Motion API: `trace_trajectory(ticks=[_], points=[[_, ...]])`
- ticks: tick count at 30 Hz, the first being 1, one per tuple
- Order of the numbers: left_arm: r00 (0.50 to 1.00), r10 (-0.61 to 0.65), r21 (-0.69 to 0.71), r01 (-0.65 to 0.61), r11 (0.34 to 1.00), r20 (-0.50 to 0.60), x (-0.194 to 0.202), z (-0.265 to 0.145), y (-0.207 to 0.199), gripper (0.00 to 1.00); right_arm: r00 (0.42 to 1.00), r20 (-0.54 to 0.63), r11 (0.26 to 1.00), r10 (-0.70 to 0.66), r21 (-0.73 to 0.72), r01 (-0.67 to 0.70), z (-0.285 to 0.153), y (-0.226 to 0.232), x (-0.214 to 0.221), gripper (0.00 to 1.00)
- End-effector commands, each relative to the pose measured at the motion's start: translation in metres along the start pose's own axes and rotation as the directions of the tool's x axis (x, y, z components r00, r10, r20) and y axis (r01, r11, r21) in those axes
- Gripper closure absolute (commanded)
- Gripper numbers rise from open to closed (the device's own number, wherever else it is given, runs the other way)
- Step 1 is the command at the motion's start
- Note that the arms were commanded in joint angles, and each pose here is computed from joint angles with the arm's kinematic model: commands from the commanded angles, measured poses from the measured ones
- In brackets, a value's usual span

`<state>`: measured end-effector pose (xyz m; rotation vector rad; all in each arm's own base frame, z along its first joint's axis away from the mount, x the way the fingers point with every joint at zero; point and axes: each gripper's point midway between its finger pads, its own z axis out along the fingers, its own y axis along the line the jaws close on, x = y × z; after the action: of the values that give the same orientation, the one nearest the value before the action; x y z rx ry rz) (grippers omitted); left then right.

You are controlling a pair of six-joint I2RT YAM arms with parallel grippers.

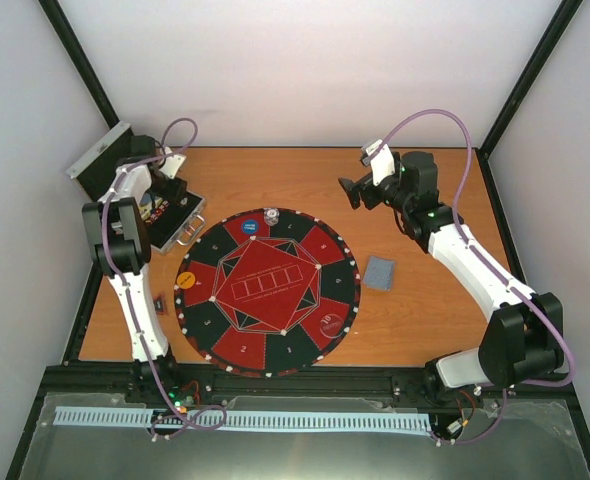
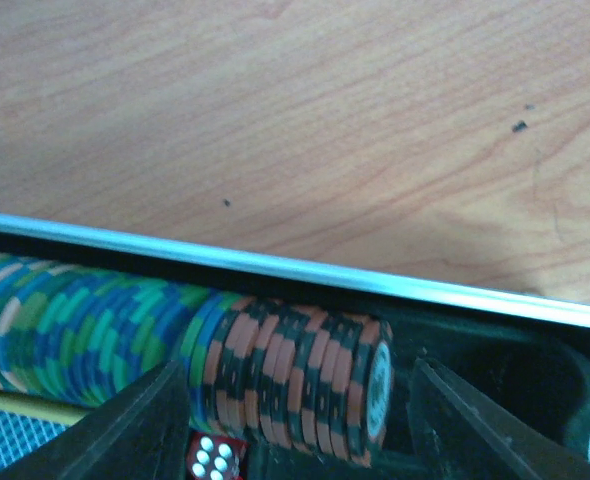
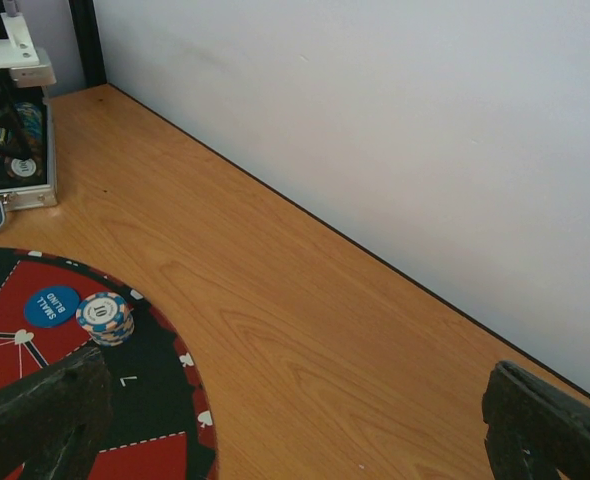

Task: Distribute texas hold em gaming equipment

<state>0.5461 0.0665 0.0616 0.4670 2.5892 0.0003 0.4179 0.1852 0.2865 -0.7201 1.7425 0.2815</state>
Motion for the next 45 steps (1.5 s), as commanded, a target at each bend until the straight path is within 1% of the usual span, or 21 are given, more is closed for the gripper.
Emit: trace_trajectory(ticks=[1,6,11,14,19,22,28,35,39,45], points=[[0.999,0.014,0.082,-0.01,0.997,-0.052,0.02,-0.003,-0.025,0.39,1.0,0.026,1.0,-0.013,0.0,0.013,-0.001,-0.001,-0.011,0.0],[0.999,0.012,0.1,-0.008,0.995,-0.044,0.019,-0.006,-0.028,0.41,1.0,0.026,1.0,-0.011,-0.008,0.011,0.001,-0.001,-0.011,0.0],[0.999,0.022,0.089,-0.019,0.996,-0.031,0.015,-0.005,-0.026,0.4,0.999,0.026,1.0,-0.019,-0.013,0.02,0.001,0.0,-0.011,0.0],[0.999,0.029,0.094,-0.028,0.995,-0.016,0.01,-0.002,-0.025,0.39,0.999,0.024,1.0,-0.023,-0.012,0.023,0.001,0.0,-0.011,0.0],[0.999,0.037,0.08,-0.034,0.996,-0.036,0.008,0.007,-0.017,0.37,1.0,0.022,1.0,-0.023,-0.01,0.023,-0.001,0.0,-0.01,0.0],[0.998,0.041,0.098,-0.037,0.995,-0.042,0.01,0.007,-0.021,0.37,1.0,0.017,1.0,-0.025,-0.004,0.025,-0.001,-0.001,-0.009,0.0],[0.998,0.064,0.134,-0.062,0.989,-0.009,0.011,-0.002,-0.032,0.37,1.0,0.012,1.0,-0.022,-0.007,0.022,0.001,0.0,-0.007,0.0],[0.998,0.066,0.183,-0.061,0.981,-0.018,0.017,-0.004,-0.042,0.37,1.0,0.009,1.0,-0.023,-0.003,0.023,0.001,-0.001,-0.007,0.0],[0.997,0.066,0.147,-0.059,0.987,-0.042,0.02,0.003,-0.034,0.37,1.0,0.003,1.0,-0.025,0.003,0.025,0.001,-0.002,-0.005,0.0],[0.995,0.056,0.134,-0.044,0.99,-0.087,0.028,0.022,-0.026,0.37,1.0,0.006,1.0,-0.029,0.006,0.029,0.0,-0.002,-0.006,0.0]])
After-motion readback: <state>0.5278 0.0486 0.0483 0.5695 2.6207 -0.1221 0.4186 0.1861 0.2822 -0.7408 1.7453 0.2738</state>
